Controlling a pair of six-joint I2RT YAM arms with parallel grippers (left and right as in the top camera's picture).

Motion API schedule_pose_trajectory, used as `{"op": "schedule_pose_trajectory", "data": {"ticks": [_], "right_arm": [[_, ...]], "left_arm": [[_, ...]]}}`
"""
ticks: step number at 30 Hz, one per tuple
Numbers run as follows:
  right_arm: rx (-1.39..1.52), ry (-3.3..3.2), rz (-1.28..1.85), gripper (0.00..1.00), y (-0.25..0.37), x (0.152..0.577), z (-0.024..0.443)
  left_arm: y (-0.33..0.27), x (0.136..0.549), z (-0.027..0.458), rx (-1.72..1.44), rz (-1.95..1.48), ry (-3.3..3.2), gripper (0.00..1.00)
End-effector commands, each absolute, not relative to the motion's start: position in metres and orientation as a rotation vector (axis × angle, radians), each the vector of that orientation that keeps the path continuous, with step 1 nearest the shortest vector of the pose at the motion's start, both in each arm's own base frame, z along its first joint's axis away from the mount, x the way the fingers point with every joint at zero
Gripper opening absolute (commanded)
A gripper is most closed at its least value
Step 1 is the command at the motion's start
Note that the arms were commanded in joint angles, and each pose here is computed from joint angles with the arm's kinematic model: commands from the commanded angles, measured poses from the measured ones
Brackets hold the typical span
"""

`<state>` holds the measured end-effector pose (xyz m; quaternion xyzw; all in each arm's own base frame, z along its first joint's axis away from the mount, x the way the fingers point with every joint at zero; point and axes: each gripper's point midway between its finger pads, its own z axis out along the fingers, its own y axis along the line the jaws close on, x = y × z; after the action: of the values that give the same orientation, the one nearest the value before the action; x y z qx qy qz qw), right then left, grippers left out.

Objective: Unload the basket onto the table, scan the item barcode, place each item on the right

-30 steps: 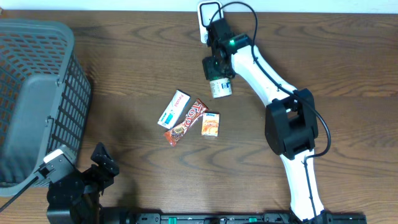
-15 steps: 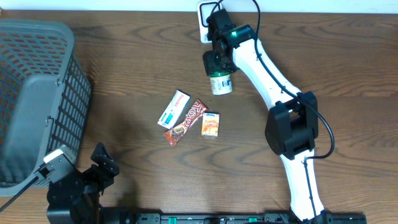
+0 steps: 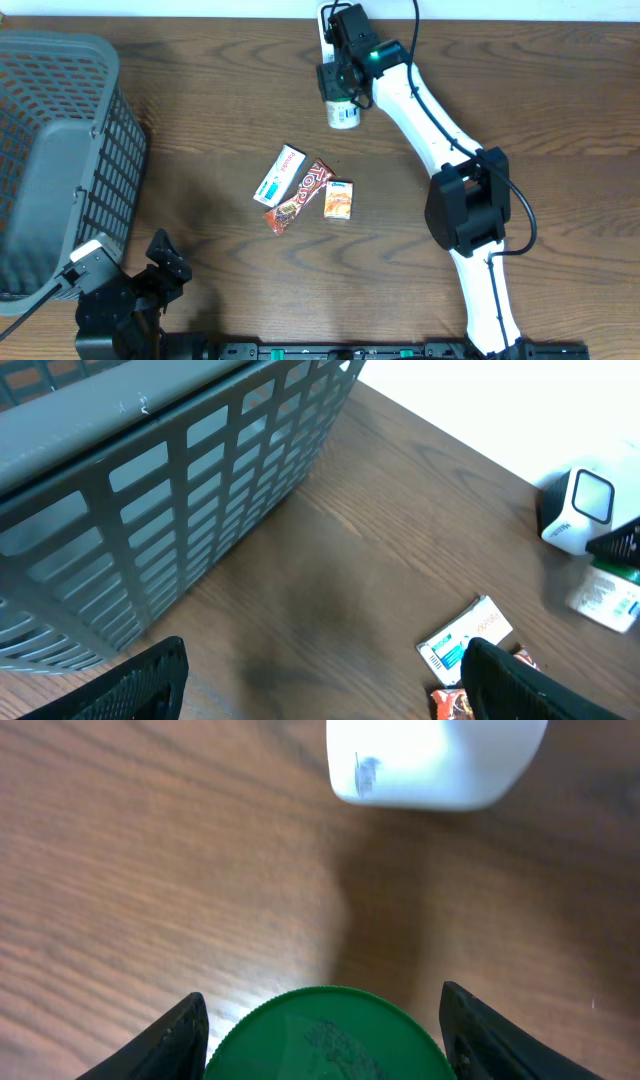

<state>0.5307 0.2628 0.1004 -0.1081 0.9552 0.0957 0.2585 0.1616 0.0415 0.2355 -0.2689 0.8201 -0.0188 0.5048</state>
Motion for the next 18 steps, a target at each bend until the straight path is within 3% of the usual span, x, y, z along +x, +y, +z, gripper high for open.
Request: {"op": "schedule_pose_trajectory", "data": {"ticks": [1,9,18], "right_arm": [[-0.299,2.504,0.226,0.29,0.278,0.536,0.121],[-0.342,2.420,0.205,0.25,0.312,0.533,0.111],[-0.350,2.253,0.271,0.27,0.351,0.537,0.098]], "left_arm": [[0.043,0.160,0.238,-0.668,-0.047,1.964,0.88],[0.043,0.160,0.238,-0.667,-0.047,1.964,0.88],[0.043,0.160,0.238,-0.668,-0.047,1.964,0.88]]}}
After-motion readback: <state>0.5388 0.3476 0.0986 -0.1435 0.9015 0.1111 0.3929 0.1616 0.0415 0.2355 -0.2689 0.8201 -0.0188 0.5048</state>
